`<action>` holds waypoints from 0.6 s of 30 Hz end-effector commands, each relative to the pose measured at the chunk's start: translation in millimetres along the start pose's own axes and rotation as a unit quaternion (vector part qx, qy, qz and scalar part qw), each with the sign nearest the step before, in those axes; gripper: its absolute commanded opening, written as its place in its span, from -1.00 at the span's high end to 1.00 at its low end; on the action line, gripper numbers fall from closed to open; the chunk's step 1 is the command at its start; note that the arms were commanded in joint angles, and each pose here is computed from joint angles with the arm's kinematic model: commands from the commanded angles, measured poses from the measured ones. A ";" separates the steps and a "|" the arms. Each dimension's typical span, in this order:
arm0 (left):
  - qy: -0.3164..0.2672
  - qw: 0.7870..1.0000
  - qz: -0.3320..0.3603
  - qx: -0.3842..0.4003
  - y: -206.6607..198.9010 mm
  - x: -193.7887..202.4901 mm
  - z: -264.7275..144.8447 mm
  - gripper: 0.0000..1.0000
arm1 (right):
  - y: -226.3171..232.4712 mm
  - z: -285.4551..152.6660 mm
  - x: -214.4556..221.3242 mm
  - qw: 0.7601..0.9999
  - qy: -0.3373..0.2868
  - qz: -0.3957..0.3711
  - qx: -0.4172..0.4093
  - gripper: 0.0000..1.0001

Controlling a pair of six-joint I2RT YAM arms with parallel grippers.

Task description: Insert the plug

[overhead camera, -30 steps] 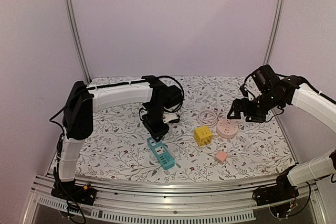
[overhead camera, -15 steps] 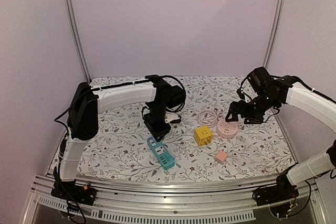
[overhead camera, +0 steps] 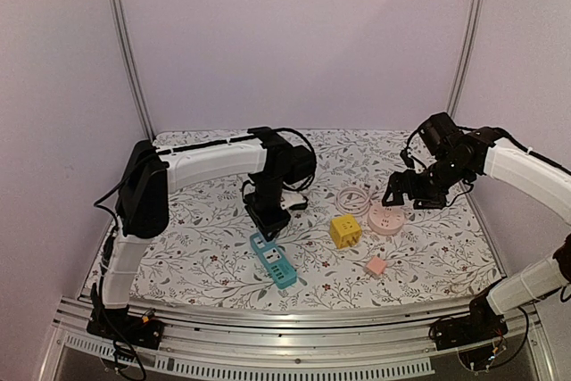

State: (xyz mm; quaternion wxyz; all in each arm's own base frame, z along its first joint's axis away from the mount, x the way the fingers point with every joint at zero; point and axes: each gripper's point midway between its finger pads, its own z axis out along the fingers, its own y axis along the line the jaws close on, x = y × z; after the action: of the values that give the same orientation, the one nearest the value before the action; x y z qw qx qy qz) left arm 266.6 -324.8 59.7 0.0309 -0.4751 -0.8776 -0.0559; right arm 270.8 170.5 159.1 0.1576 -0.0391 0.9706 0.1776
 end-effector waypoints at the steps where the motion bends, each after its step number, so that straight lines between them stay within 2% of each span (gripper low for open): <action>1: 0.013 1.000 -0.014 -0.010 5.9 0.2 21.2 0.39 | 1.9 -6.1 -8.6 1.000 -0.017 -0.008 0.003 -0.92; 8: -0.012 1.000 -0.023 -0.010 10.8 -2.3 2.5 0.29 | 2.7 -9.8 -8.8 1.000 -0.022 0.001 -0.001 -0.92; 15: -0.042 0.999 -0.027 -0.004 11.5 -10.1 -16.4 -0.34 | 3.0 -14.4 -7.7 1.000 -0.029 0.004 -0.003 -0.93; 18: -0.054 0.998 -0.028 -0.004 12.6 -12.4 -24.8 -0.51 | 3.6 -16.2 -8.3 0.999 -0.032 0.004 -0.004 -0.94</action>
State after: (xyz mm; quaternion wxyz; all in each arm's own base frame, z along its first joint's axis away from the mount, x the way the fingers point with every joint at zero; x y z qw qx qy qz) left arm 274.3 -324.5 61.6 0.0160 -0.4607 -0.8859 -0.0529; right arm 270.4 169.7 164.2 0.1652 -0.0345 0.9690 0.1804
